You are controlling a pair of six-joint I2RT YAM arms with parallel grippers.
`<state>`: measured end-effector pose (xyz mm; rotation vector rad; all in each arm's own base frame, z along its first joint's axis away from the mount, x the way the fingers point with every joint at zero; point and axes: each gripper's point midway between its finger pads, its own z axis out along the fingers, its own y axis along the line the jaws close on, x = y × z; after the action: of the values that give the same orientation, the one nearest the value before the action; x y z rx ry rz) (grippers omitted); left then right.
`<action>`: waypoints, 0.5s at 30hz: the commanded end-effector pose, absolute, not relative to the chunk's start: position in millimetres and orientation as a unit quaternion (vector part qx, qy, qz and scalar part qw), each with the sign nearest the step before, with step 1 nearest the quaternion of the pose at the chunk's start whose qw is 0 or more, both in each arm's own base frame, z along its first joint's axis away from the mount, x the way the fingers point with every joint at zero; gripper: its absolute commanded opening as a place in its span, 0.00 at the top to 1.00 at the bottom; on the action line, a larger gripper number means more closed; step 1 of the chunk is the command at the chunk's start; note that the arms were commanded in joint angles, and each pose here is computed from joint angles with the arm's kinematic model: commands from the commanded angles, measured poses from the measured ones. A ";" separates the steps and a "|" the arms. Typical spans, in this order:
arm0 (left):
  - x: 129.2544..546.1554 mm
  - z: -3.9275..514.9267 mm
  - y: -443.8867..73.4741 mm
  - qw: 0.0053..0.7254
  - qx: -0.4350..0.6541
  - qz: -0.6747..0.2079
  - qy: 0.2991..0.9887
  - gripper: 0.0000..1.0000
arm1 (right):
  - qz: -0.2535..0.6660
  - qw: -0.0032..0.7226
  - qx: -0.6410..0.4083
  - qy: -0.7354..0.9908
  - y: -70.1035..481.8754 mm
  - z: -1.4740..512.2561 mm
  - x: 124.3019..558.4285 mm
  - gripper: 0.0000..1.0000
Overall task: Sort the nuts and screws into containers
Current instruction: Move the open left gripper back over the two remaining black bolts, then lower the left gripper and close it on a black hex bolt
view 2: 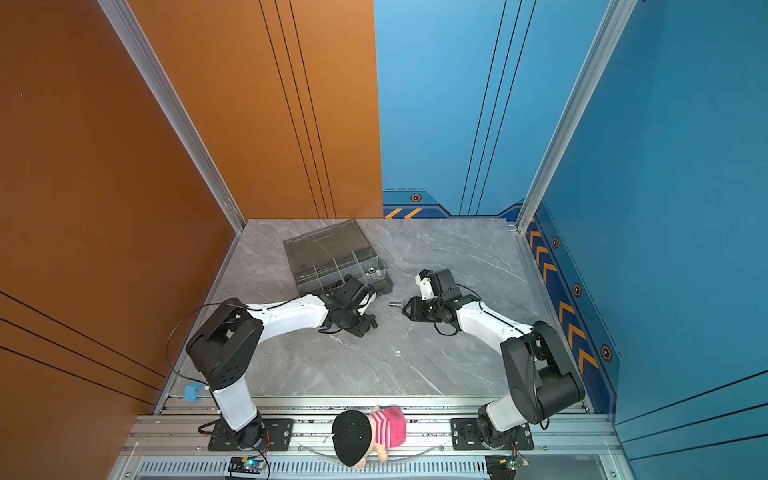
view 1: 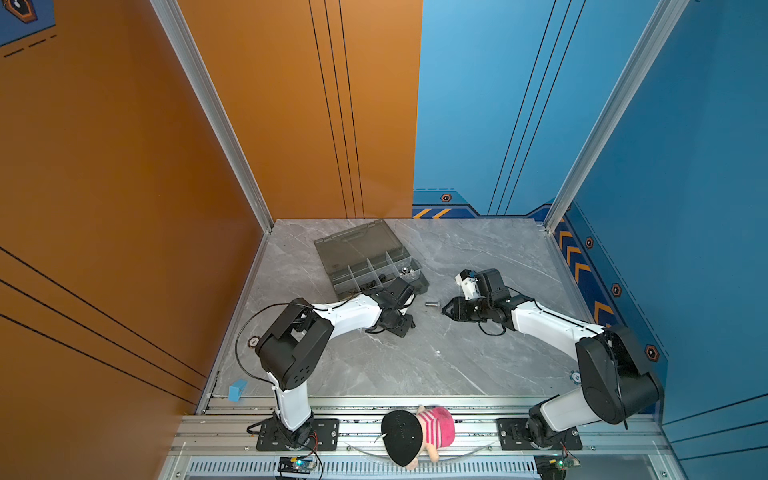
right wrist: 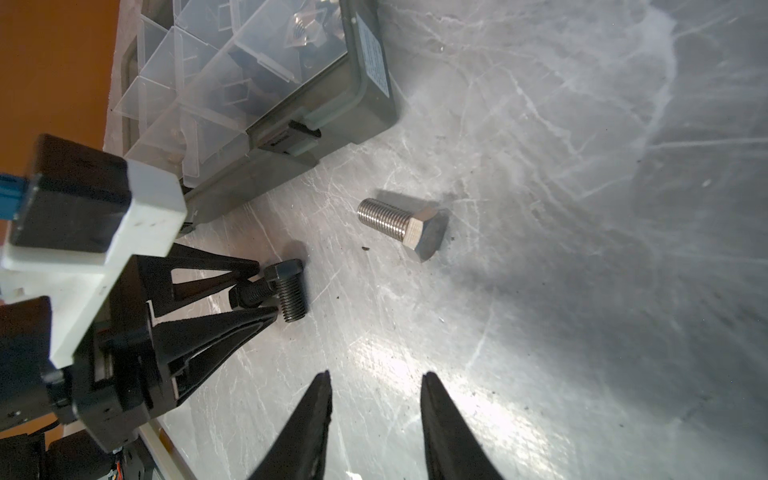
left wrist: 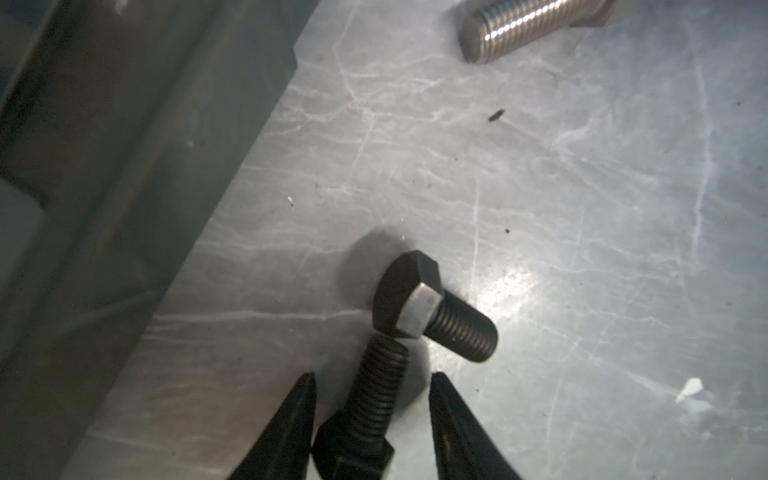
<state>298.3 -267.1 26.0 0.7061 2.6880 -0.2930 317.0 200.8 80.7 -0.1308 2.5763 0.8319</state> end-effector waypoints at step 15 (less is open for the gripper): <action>283.3 25.3 -253.1 0.152 0.245 -0.079 0.954 0.68 | 0.296 0.193 -0.040 0.935 197.7 69.3 307.6 0.61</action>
<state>289.3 -259.8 25.0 0.7046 2.7224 -0.2675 316.0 200.4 79.4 -0.1295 2.5799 0.8313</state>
